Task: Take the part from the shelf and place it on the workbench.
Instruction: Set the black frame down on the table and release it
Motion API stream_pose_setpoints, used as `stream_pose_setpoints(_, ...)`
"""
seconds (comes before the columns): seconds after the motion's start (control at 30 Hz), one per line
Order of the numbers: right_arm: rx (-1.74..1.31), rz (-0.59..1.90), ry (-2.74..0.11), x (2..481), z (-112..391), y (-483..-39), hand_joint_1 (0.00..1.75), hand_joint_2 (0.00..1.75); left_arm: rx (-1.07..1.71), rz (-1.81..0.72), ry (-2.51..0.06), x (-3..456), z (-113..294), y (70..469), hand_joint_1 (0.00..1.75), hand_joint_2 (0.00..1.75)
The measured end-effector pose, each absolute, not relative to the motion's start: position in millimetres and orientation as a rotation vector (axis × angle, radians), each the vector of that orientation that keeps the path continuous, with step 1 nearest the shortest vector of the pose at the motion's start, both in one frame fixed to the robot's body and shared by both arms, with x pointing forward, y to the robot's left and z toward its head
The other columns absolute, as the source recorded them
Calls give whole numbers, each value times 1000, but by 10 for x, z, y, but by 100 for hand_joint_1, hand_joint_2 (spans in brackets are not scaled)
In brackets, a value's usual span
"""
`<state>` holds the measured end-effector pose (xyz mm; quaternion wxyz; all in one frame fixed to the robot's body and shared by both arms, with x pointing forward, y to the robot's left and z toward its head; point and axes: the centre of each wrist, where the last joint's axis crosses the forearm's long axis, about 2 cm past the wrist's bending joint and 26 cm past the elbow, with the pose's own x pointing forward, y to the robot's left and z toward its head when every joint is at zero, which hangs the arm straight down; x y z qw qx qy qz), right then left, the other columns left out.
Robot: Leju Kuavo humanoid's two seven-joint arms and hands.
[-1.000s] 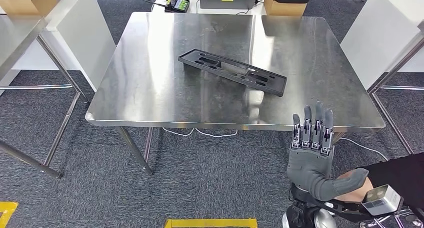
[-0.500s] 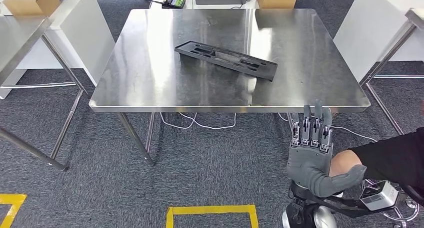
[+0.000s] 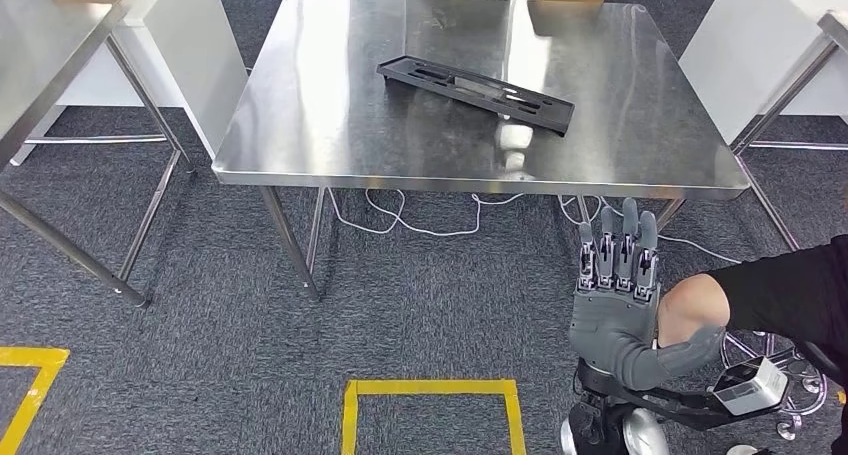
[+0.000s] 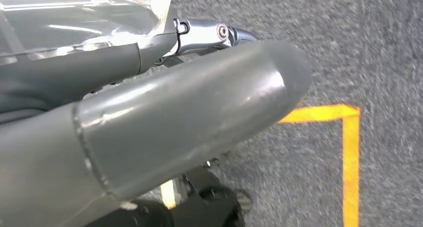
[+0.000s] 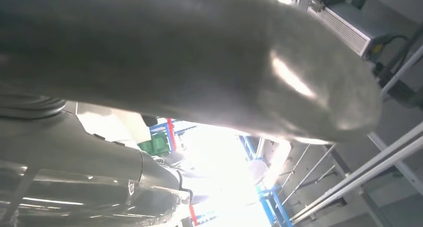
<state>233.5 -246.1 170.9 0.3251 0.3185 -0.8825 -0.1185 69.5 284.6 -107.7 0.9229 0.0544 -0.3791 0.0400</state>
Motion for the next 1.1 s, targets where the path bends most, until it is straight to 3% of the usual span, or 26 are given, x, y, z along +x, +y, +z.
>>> stream_pose_setpoints(1.1, 779, -346, -2262, 2329, 1618, -2481, 0, 0, 112, 67, -780, 639, -1086, 2844, 0, 0)
